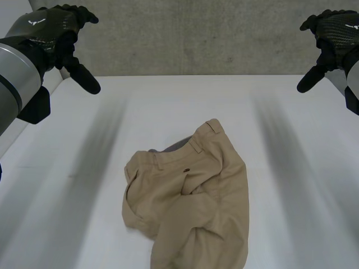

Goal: Fold the shorts.

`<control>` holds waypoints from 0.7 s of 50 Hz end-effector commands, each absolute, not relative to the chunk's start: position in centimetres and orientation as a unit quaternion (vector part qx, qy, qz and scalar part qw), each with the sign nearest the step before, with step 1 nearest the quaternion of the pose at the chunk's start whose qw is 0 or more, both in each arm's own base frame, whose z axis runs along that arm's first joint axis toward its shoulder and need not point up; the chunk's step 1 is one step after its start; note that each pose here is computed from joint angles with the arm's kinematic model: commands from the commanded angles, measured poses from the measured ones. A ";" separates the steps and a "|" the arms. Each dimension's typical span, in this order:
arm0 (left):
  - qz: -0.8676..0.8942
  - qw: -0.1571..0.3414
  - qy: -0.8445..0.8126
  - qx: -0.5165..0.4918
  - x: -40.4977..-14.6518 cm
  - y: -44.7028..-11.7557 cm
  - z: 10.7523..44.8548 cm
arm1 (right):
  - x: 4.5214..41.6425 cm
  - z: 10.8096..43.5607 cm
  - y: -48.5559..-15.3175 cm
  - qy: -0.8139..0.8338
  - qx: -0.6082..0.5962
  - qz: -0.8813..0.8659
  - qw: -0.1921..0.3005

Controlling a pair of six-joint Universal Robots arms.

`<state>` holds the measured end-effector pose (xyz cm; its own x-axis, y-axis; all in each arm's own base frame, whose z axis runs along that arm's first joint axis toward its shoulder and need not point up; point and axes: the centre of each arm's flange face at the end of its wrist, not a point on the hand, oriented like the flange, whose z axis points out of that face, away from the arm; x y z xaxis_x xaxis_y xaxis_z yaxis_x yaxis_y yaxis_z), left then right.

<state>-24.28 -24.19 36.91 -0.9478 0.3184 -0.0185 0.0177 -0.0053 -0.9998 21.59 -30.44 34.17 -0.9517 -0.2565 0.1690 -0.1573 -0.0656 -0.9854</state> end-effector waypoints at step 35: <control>0.493 0.052 -0.856 -0.149 -28.3 -25.6 16.1 | 31.9 15.2 -34.0 0.565 -0.575 -0.584 0.098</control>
<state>-27.02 -24.90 16.90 -0.9582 0.2812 -0.0529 0.1866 0.4739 -0.8606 31.73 -34.10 15.81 -0.3506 -0.7802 0.5180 -0.5047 -0.3086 -0.8063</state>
